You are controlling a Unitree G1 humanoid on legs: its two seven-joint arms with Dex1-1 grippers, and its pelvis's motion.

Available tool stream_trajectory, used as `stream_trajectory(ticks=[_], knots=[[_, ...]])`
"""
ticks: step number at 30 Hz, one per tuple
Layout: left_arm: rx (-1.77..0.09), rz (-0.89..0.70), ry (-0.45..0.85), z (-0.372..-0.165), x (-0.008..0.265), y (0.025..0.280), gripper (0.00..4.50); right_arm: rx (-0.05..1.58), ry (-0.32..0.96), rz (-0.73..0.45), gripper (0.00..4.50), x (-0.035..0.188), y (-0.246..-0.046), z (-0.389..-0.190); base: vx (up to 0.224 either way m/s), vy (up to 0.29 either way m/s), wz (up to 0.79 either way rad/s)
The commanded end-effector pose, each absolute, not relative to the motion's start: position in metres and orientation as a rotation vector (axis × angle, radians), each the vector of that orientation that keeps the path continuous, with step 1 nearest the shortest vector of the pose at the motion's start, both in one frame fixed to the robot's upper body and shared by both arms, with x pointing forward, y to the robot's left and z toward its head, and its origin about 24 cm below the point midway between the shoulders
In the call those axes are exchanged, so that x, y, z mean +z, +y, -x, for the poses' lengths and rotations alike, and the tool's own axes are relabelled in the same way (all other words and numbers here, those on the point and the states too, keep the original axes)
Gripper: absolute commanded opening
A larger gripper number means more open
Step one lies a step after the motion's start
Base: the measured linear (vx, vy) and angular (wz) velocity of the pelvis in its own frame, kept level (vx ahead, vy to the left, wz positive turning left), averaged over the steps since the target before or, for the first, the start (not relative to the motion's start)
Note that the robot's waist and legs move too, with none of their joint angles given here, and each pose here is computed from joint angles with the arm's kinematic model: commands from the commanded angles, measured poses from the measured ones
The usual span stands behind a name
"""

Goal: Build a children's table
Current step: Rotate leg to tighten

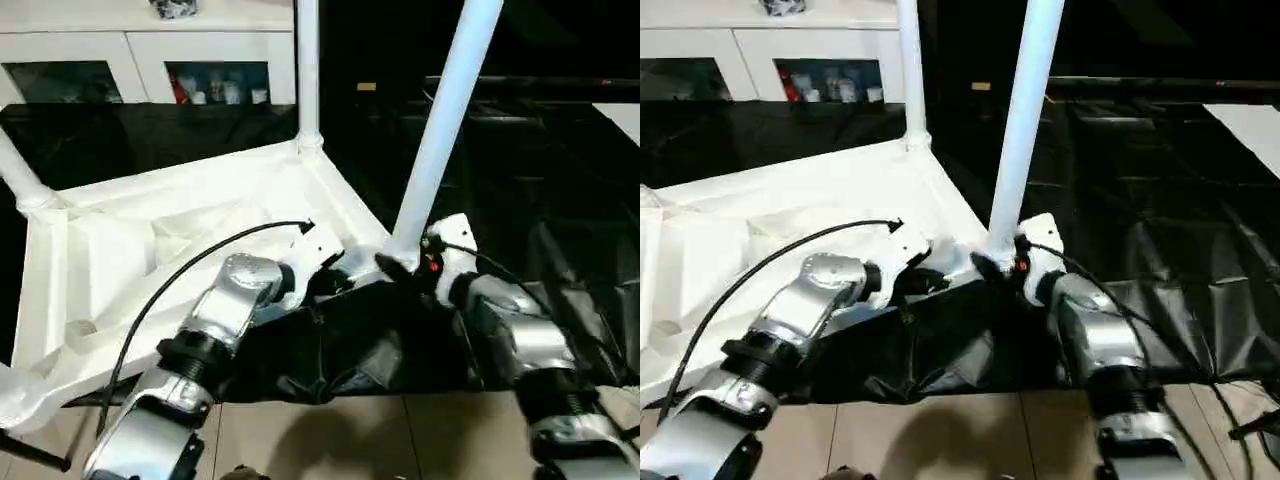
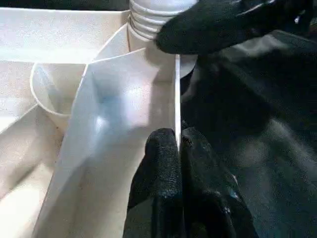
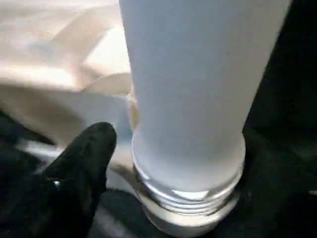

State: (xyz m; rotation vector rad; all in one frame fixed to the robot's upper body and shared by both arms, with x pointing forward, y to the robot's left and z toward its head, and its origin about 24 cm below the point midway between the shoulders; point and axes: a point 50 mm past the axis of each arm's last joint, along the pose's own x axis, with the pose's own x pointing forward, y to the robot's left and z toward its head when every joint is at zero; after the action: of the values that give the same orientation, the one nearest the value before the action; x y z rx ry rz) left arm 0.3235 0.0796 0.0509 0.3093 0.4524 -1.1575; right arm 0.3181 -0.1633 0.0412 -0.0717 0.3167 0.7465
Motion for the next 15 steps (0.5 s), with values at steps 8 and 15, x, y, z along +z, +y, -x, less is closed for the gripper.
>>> stream_trajectory(ticks=[8,15], knots=[[-1.413,-0.229,0.464,-0.307,0.055,0.081,0.00,1.234,0.341,0.122,3.91,0.050,-0.142,-0.293,0.000,0.000,0.00],[-1.483,-0.237,0.494,-0.305,0.058,0.094,0.00,1.328,0.395,0.115,3.58,0.050,-0.149,-0.285,0.000,0.000,0.00]])
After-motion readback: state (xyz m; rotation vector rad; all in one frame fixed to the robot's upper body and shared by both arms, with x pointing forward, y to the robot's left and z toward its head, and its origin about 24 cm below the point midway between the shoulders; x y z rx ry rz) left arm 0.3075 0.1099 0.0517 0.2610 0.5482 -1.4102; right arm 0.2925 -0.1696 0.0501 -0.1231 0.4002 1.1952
